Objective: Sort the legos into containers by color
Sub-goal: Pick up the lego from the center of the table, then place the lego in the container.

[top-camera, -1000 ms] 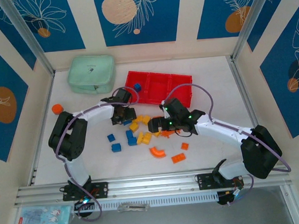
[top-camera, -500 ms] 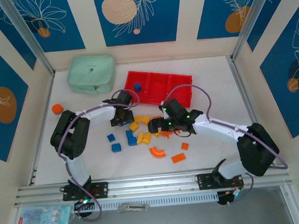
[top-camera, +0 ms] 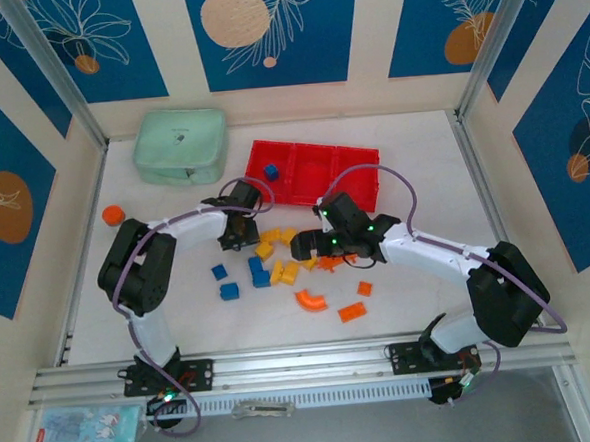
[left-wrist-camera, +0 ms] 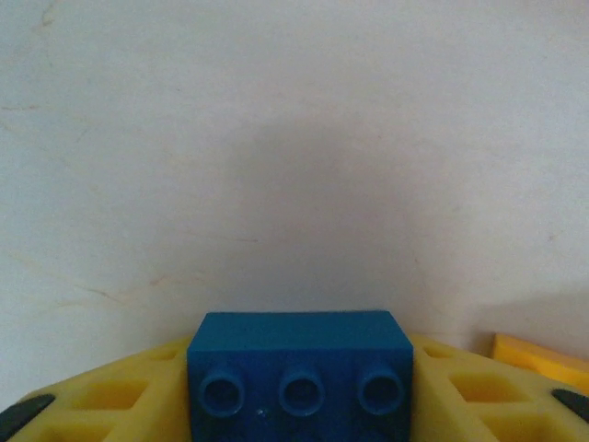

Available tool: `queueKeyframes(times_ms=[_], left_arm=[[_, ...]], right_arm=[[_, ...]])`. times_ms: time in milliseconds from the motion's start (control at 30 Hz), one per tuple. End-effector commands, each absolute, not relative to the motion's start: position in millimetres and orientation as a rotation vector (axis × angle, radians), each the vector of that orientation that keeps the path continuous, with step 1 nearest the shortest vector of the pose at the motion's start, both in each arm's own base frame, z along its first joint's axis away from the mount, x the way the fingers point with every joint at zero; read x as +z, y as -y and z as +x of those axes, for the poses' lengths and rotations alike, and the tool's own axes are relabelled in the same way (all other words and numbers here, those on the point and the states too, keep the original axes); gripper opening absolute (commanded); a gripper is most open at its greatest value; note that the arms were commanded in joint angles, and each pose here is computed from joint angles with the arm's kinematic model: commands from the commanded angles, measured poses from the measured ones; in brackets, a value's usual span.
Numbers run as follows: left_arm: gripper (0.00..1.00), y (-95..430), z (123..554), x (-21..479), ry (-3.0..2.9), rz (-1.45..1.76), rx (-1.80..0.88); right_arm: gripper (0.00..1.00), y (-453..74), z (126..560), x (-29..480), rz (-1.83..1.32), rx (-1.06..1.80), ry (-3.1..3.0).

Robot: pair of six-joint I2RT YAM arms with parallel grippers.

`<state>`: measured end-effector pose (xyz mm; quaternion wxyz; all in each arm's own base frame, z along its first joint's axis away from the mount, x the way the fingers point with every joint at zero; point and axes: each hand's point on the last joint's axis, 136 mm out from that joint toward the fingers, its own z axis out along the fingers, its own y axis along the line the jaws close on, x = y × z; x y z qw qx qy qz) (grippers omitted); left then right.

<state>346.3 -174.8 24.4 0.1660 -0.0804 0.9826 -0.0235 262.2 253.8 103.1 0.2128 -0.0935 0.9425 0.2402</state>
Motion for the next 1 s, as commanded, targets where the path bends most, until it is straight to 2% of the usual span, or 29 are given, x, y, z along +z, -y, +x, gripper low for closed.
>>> queueKeyframes(times_ms=[0,200,400,667,967], left_arm=[[0.49,182,346,44,-2.768,-0.189,-0.116],[0.47,193,368,88,-2.670,-0.150,-0.177],[0.47,220,408,121,-2.573,-0.053,-0.243],[0.47,248,471,127,-2.528,0.042,-0.175],[0.49,252,505,107,-2.538,0.089,-0.052]], right_arm=[[0.99,-249,266,115,-0.243,0.683,-2.591],[0.99,-236,274,125,-0.200,0.694,-2.563],[0.99,-215,290,138,-0.123,0.713,-2.519],[0.99,-199,308,151,-0.063,0.729,-2.478],[0.99,-191,313,160,-0.050,0.727,-2.460]])
